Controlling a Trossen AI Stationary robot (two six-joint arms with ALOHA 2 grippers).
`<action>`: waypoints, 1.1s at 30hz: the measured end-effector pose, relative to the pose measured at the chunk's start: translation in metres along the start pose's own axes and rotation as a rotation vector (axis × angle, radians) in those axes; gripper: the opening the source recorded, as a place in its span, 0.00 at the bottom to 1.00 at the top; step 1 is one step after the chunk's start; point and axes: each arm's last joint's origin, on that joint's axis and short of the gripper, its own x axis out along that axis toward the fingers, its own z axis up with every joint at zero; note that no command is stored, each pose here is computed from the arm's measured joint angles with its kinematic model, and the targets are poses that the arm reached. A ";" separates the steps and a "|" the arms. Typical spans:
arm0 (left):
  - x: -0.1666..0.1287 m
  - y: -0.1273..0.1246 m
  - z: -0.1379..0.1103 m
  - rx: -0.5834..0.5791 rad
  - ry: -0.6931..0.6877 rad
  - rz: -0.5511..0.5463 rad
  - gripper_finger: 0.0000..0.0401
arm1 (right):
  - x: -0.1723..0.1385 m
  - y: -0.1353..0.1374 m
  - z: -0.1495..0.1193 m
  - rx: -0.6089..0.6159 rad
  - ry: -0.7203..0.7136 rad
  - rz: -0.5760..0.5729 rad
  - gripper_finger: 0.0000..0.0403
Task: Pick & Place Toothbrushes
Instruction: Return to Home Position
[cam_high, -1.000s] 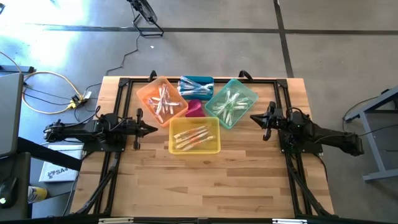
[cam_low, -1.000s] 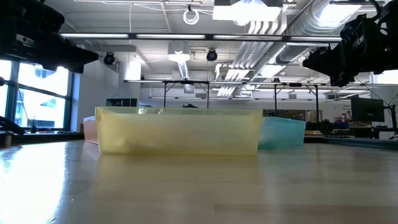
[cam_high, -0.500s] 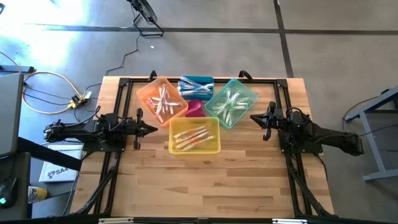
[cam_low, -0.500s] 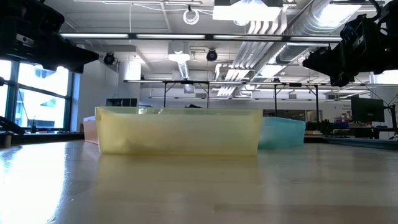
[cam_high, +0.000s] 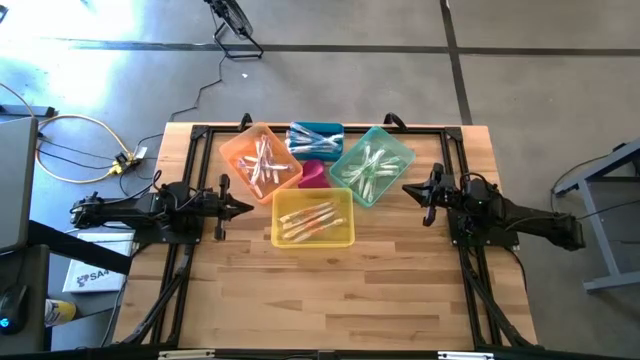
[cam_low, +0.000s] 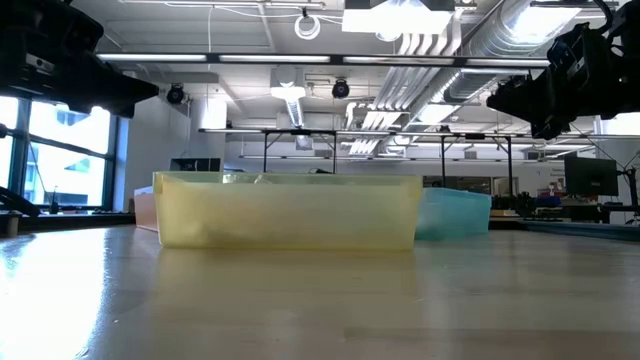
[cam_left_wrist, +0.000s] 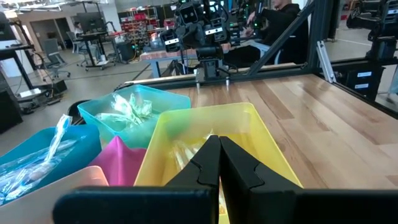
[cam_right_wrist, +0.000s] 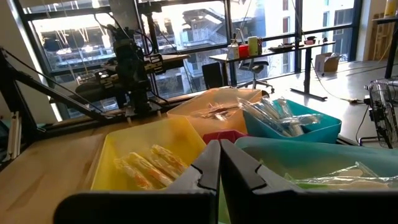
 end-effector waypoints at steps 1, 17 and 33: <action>0.000 0.000 0.000 0.000 0.000 0.000 0.00 | 0.000 0.000 0.000 0.000 0.000 0.000 0.01; 0.000 0.000 0.001 -0.002 -0.003 -0.008 0.00 | 0.000 0.000 0.000 0.000 0.000 0.000 0.01; 0.000 0.000 0.001 0.000 -0.004 -0.009 0.00 | 0.000 0.000 0.000 0.000 0.001 0.000 0.01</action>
